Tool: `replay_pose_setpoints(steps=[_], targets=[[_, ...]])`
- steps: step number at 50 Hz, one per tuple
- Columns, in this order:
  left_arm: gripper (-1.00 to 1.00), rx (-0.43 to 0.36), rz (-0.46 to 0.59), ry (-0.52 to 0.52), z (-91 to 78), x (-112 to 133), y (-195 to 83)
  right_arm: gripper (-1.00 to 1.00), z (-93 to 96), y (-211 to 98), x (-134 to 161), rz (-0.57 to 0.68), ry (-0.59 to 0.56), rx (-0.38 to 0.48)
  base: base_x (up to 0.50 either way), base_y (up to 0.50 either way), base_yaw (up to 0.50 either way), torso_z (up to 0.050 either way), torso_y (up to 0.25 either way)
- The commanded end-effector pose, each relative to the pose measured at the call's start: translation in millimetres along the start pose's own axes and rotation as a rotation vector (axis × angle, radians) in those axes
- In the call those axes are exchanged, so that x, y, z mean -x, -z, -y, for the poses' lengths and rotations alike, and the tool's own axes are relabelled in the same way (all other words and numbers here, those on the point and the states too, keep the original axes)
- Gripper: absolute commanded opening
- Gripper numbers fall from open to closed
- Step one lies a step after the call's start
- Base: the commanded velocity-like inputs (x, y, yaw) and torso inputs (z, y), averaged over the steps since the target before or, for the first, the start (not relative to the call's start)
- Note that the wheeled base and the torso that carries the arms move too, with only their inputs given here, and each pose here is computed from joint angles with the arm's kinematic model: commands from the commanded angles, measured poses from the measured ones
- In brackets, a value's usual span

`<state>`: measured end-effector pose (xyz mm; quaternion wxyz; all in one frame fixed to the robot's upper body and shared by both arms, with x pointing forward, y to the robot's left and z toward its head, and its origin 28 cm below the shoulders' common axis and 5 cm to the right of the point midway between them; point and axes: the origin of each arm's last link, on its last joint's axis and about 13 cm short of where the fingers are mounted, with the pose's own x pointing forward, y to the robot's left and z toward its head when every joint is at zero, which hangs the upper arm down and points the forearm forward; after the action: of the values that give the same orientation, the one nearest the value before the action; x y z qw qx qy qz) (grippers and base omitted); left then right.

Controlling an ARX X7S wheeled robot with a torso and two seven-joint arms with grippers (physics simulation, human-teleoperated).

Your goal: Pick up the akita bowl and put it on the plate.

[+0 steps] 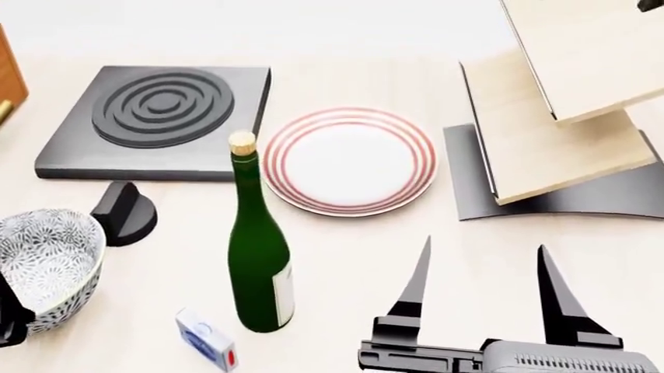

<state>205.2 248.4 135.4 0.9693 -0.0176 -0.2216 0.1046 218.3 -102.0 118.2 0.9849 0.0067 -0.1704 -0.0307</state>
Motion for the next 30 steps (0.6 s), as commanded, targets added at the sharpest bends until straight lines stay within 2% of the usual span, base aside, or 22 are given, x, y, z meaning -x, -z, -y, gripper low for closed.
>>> replay_pose_setpoints(steps=[1, 30], targets=[[1.0, 0.001, 0.008, -0.035, -7.1, -1.6, -2.6, 1.0, -0.1, -0.2, -0.4, 0.0, 0.001, 0.0, 0.16, 0.0, 0.0, 0.0, 0.0], [1.0, 0.001, 0.008, -0.037, -7.1, -0.6, -2.2, 1.0, -0.6, 0.8, -0.2, -0.007, -0.006, -0.003, 0.16, 0.0, 0.0, 0.0, 0.0]])
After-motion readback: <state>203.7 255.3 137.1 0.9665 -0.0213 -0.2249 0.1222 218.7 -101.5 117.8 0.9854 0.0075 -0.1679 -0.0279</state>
